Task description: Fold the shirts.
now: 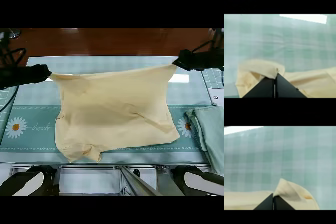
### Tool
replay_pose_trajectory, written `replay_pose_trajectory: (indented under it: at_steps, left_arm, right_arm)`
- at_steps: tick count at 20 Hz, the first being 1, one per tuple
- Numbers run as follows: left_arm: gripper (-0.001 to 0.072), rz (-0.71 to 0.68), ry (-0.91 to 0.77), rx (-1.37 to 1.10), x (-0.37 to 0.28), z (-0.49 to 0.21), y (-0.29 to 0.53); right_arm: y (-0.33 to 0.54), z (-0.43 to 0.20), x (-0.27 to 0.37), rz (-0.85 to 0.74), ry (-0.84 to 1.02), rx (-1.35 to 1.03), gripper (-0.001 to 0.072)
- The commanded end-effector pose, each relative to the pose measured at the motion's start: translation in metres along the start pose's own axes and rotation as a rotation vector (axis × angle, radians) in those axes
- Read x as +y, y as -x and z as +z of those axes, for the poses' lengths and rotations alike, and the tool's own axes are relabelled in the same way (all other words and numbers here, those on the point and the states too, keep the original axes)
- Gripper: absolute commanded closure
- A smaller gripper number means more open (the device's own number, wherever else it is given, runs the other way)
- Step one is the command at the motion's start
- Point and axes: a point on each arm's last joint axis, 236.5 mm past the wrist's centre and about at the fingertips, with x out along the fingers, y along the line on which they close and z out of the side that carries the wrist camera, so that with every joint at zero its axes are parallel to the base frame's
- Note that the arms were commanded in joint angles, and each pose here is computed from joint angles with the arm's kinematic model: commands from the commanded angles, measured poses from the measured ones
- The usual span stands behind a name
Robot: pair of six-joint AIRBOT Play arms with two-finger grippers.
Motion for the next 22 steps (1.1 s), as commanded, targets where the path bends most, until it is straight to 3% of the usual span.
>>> replay_pose_trajectory:
  at_steps: [1, 2, 3, 5, 9, 12, 14, 18, 22]
  left_arm:
    - [0.0686, 0.007, 0.066, 0.004, 0.014, 0.001, -0.047]
    - [0.0684, -0.005, 0.090, 0.015, 0.013, 0.000, -0.054]
    - [0.0604, -0.018, 0.115, 0.024, 0.011, -0.002, -0.059]
    - [0.0017, -0.017, 0.111, 0.056, 0.013, -0.009, -0.061]
    - [0.0007, 0.066, 0.050, 0.403, 0.058, -0.064, -0.012]
    - [0.0007, 0.130, 0.162, 0.638, 0.101, -0.129, 0.028]
    - [0.0006, 0.127, 0.254, 0.717, 0.111, -0.181, 0.042]
    - [0.0006, 0.157, 0.453, 0.790, 0.124, -0.260, 0.065]
    - [0.0007, 0.034, 0.549, 0.770, 0.096, -0.279, 0.063]
  right_arm:
    - [-0.066, 0.032, -0.015, 0.066, -0.127, -0.010, 0.0691]
    - [-0.076, 0.039, -0.014, 0.087, -0.160, -0.013, 0.0690]
    - [-0.084, 0.044, -0.013, 0.108, -0.197, -0.012, 0.0656]
    - [-0.085, 0.047, -0.014, 0.135, -0.241, 0.008, 0.0076]
    - [-0.029, 0.018, -0.045, 0.111, -0.156, 0.174, 0.0089]
    - [0.027, -0.050, -0.113, -0.100, -0.141, 0.407, 0.0092]
    - [0.047, -0.080, -0.131, -0.137, -0.241, 0.367, 0.0092]
    - [0.046, -0.154, -0.103, -0.043, -0.355, 0.220, 0.0092]
    - [0.043, -0.211, -0.062, 0.092, -0.412, 0.185, 0.0092]
